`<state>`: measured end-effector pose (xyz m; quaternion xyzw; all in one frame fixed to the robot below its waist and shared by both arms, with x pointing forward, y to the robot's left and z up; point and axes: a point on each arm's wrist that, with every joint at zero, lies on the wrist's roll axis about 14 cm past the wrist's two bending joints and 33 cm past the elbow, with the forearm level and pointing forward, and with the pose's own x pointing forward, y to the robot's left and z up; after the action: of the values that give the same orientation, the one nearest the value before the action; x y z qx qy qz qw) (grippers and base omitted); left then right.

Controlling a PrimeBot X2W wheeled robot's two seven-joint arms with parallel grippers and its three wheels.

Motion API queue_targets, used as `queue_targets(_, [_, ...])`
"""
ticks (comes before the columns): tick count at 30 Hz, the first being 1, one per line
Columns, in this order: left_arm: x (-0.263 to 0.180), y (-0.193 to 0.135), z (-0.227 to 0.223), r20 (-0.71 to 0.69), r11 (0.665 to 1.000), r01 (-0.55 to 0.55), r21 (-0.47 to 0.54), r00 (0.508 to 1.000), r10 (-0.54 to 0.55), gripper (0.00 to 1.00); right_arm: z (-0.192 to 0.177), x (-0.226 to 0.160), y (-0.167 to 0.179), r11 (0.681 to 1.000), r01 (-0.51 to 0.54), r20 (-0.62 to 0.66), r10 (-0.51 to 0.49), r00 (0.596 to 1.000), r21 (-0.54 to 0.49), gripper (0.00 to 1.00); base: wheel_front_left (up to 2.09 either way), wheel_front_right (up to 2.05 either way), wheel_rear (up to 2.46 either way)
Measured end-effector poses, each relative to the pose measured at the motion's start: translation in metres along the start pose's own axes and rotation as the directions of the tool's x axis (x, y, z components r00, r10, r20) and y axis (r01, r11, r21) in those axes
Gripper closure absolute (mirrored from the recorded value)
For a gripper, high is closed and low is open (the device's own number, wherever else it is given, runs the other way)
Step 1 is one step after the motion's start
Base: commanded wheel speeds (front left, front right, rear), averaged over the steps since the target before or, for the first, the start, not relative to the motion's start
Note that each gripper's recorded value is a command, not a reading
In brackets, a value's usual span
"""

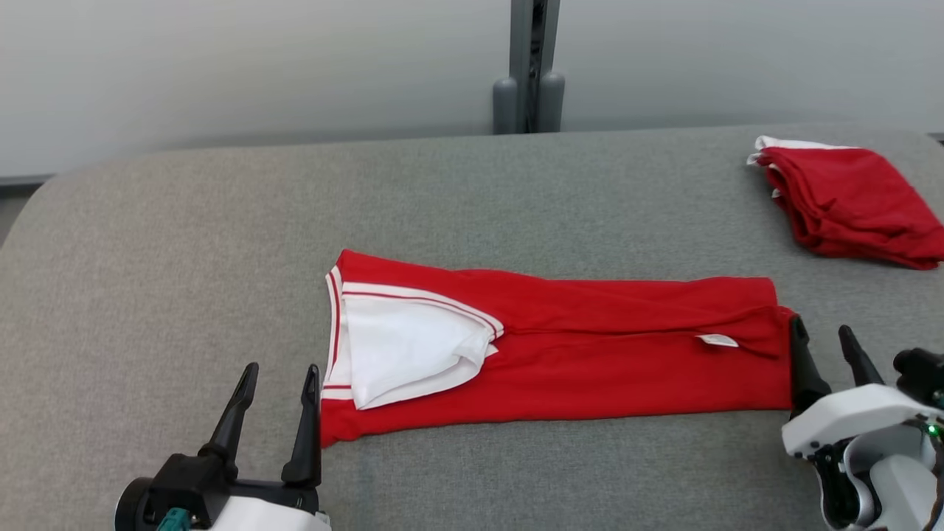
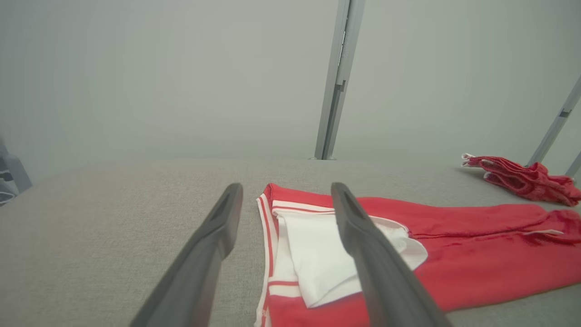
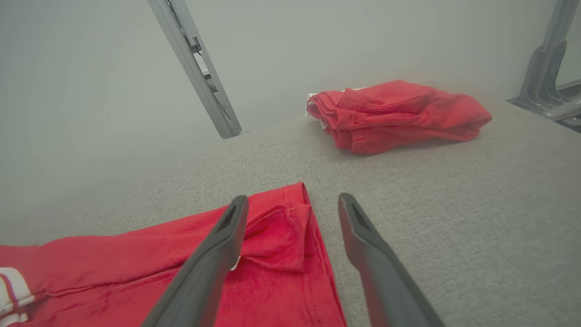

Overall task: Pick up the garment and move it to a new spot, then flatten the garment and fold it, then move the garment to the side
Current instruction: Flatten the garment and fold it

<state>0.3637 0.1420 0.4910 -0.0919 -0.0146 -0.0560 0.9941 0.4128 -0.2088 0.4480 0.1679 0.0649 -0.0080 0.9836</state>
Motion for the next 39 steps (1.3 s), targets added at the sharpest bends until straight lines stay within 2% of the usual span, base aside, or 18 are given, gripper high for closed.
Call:
queue_targets(7, [0.010,0.009,-0.013,-0.037,1.000,-0.016,0.010,0.999,0.016,0.00,-0.025,0.027,-0.010,0.999,0.040,-0.097,-0.038,0.995,0.013,0.00,0.00,0.00,0.00])
queue_targets(15, [0.021,0.015,-0.025,-0.069,1.000,-0.023,0.021,0.997,0.025,0.00,-0.073,0.032,-0.015,0.997,0.074,-0.247,-0.065,0.967,0.027,0.00,0.00,0.00,0.00])
queue_targets(18, [0.022,0.014,-0.028,-0.077,1.000,-0.019,0.022,0.997,0.021,0.00,-0.079,0.034,-0.015,0.995,0.085,-0.270,-0.070,0.960,0.046,0.00,0.00,0.00,0.00])
queue_targets(19, [0.022,0.014,-0.028,-0.077,1.000,-0.016,0.023,0.997,0.018,0.00,-0.081,0.034,-0.013,0.995,0.085,-0.281,-0.067,0.957,0.055,0.07,0.00,0.00,0.00])
queue_targets(21, [0.025,0.012,-0.027,-0.071,1.000,-0.009,0.023,0.997,0.011,0.00,-0.081,0.035,-0.012,0.994,0.086,-0.290,-0.063,0.955,0.068,0.74,0.00,0.00,0.00])
queue_targets(22, [0.025,0.011,-0.026,-0.070,1.000,-0.008,0.023,0.997,0.009,0.00,-0.081,0.036,-0.011,0.994,0.084,-0.292,-0.060,0.954,0.071,1.00,0.00,0.00,0.00])
queue_targets(28, [0.024,0.009,-0.024,-0.063,1.000,-0.001,0.023,0.998,0.003,0.00,-0.071,0.037,-0.012,0.992,0.083,-0.267,-0.054,0.962,0.098,1.00,0.00,0.00,0.00])
queue_targets(36, [0.023,0.006,-0.016,-0.042,1.000,0.006,0.029,0.999,-0.005,0.00,-0.020,0.039,-0.047,0.994,0.096,-0.151,-0.089,0.984,0.041,1.00,0.00,0.00,0.00])
queue_targets(39, [0.023,0.004,-0.013,-0.033,1.000,0.013,0.029,0.999,-0.012,0.00,-0.005,0.038,-0.050,0.996,0.085,-0.117,-0.080,0.990,0.039,1.00,0.00,0.00,0.00])
